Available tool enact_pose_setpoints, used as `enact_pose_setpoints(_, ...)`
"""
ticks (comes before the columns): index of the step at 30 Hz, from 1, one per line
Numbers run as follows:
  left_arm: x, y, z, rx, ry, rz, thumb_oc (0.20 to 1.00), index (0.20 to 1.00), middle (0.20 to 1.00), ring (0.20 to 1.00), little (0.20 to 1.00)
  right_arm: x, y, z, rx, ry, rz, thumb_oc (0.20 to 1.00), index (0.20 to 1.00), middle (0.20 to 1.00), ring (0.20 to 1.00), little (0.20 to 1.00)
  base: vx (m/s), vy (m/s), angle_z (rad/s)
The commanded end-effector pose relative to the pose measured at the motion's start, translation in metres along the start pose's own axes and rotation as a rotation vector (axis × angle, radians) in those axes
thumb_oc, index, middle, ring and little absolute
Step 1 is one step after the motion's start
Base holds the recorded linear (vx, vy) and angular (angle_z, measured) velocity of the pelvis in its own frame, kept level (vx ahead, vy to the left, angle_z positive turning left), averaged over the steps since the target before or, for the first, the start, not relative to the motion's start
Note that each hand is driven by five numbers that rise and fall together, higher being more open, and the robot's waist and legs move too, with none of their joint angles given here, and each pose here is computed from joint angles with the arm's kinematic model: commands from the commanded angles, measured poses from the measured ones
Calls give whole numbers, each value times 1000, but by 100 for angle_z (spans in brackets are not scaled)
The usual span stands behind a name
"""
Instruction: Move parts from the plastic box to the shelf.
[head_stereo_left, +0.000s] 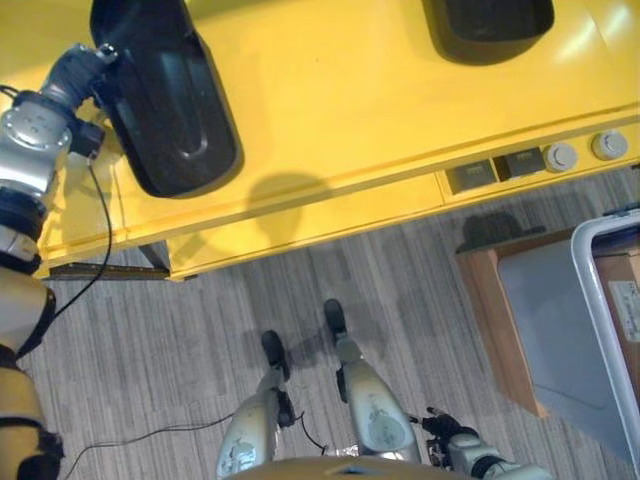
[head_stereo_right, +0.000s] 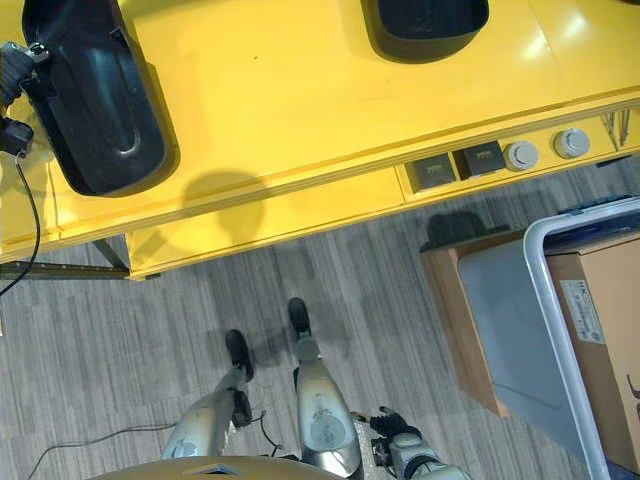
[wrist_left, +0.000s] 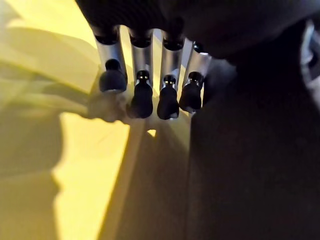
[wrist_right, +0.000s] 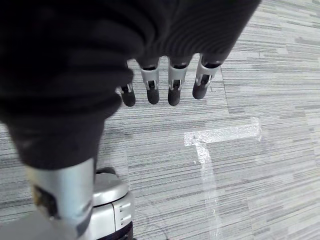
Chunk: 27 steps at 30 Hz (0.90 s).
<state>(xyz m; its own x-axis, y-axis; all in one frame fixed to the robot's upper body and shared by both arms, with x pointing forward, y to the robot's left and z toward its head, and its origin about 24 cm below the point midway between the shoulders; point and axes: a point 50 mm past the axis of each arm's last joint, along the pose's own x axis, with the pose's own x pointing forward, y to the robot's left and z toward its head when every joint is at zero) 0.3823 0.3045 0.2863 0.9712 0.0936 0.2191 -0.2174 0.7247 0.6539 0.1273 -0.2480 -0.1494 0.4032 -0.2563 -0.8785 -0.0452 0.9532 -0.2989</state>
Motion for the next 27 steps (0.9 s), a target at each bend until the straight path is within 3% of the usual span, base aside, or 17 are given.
enact_pose_setpoints(1,5,37,34,80,-61,109,200,200,200,200,200,0,-1,-3,-5,20,18,1000,1000,1000,1000,1000,0,0,0)
enact_pose_setpoints(2,5,38,36,107,-62,116,200,200,200,200,200,0,-1,-2,-35,16,22,1000,1000,1000,1000,1000,0,0,0)
enact_pose_setpoints(3,6,43,36,156,-43,151,470,470,470,470,470,0,0,0,-76,5,24,1000,1000,1000,1000,1000,0,0,0)
enact_pose_setpoints(4,6,43,36,156,-43,151,561,561,561,561,561,0,0,0,-76,5,24,1000,1000,1000,1000,1000,-31,-9,-3)
enact_pose_setpoints(5,7,45,38,189,-34,180,909,909,909,909,909,0,2,3,-66,-5,29,1000,1000,1000,1000,1000,0,0,0)
enact_pose_setpoints(6,7,45,38,189,-34,180,1000,1000,1000,1000,1000,0,2,3,-66,-5,28,1000,1000,1000,1000,1000,-32,-13,-3)
enact_pose_setpoints(18,14,39,45,196,6,258,1000,1000,1000,1000,1000,-1,9,-7,-53,39,42,1000,1000,1000,1000,1000,-2,-3,0)
enact_pose_setpoints(27,13,34,62,189,-118,355,1000,1000,1000,1000,1000,-3,3,-24,-56,92,22,1000,1000,1000,1000,1000,78,6,6)
